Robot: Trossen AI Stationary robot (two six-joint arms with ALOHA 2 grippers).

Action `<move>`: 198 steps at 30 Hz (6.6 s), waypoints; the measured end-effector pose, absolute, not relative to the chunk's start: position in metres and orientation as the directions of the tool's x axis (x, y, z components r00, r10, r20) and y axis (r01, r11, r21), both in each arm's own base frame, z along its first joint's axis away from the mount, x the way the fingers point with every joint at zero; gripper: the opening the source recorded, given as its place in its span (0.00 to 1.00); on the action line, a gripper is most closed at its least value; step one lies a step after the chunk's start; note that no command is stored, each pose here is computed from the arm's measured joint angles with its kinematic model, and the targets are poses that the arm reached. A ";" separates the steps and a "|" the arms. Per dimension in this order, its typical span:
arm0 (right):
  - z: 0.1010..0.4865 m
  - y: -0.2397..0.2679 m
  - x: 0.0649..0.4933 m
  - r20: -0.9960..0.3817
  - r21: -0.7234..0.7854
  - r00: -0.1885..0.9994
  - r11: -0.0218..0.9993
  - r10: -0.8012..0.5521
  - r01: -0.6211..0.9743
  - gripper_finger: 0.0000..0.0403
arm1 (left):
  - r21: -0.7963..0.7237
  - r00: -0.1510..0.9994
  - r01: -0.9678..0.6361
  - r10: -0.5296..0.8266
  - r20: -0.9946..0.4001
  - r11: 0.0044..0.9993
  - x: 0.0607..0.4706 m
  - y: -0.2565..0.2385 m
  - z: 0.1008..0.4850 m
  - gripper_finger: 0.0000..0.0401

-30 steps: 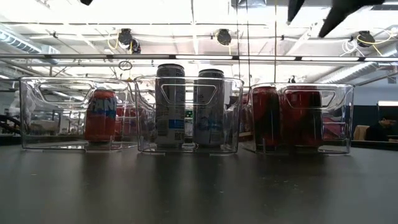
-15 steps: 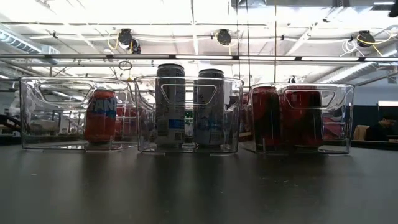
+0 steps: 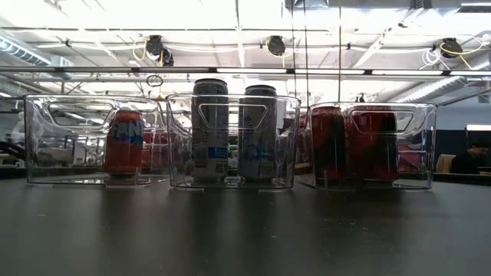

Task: Sort soda cans
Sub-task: Put the left orange soda can into the left transparent bin

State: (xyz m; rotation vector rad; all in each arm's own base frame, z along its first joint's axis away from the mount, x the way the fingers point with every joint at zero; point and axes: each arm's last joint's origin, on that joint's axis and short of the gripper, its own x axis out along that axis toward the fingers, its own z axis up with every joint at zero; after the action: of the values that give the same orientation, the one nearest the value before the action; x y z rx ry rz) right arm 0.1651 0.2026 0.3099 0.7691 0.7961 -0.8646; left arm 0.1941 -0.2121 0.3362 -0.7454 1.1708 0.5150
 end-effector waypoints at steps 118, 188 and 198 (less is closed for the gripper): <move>0.310 0.208 0.162 -0.839 0.267 0.436 0.452 -0.325 0.851 0.85 | -0.033 0.122 -0.768 0.096 -0.988 0.639 0.198 -0.300 0.221 0.96; 0.310 0.168 0.205 -0.840 0.364 0.367 0.087 -0.400 0.927 0.85 | 0.062 0.278 -0.126 0.096 -0.956 0.990 0.244 0.079 0.249 0.80; 0.310 0.170 0.207 -0.839 0.382 0.381 0.079 -0.387 0.921 0.85 | 0.031 0.213 -0.138 0.060 -0.975 0.990 0.255 0.101 0.221 0.80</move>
State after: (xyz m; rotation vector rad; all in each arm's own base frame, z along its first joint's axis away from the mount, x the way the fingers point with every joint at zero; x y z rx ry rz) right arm 0.2070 0.1696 0.3097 1.0743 0.6260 -1.0805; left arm 0.2548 0.1011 0.2212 -0.0674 1.3497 0.1371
